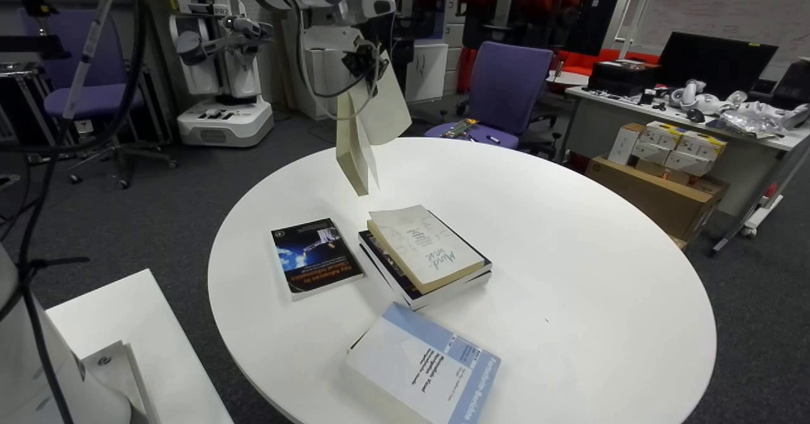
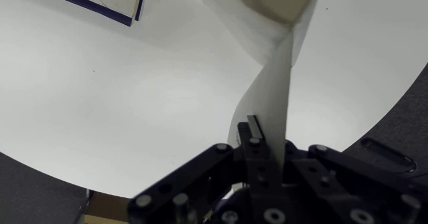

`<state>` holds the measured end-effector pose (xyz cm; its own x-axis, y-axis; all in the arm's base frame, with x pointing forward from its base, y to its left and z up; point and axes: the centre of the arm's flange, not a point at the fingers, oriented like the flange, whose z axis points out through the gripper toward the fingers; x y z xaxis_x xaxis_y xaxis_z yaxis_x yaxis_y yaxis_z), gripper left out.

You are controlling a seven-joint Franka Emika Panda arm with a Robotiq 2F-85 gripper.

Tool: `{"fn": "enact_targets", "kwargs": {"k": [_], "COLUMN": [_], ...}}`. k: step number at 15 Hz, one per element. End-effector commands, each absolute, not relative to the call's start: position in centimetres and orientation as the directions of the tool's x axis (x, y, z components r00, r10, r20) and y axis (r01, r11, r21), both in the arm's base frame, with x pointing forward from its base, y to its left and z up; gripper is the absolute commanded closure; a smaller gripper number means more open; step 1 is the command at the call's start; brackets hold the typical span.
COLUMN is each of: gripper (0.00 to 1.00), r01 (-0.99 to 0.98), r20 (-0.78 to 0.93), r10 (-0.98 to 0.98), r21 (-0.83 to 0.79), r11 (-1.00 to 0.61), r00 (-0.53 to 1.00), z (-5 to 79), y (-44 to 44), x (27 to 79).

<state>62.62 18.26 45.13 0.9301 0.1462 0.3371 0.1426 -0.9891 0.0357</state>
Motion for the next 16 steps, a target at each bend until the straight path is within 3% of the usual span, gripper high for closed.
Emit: {"fn": "enact_targets", "kwargs": {"k": [1,12,16], "gripper": [1.0,1.0,1.0], "r01": [0.128,-0.047,-0.181], "r20": [0.366,0.328,0.189], "r10": [0.148,-0.004,-0.133], "r21": [0.079,0.124,0.266], "r11": [-0.989,-0.991,-0.947], "r00": [0.919,0.945,0.973], "z": [50.7,54.8,57.0], "y": [15.5,4.3,2.4], "x": [61.4,61.6,59.7]}}
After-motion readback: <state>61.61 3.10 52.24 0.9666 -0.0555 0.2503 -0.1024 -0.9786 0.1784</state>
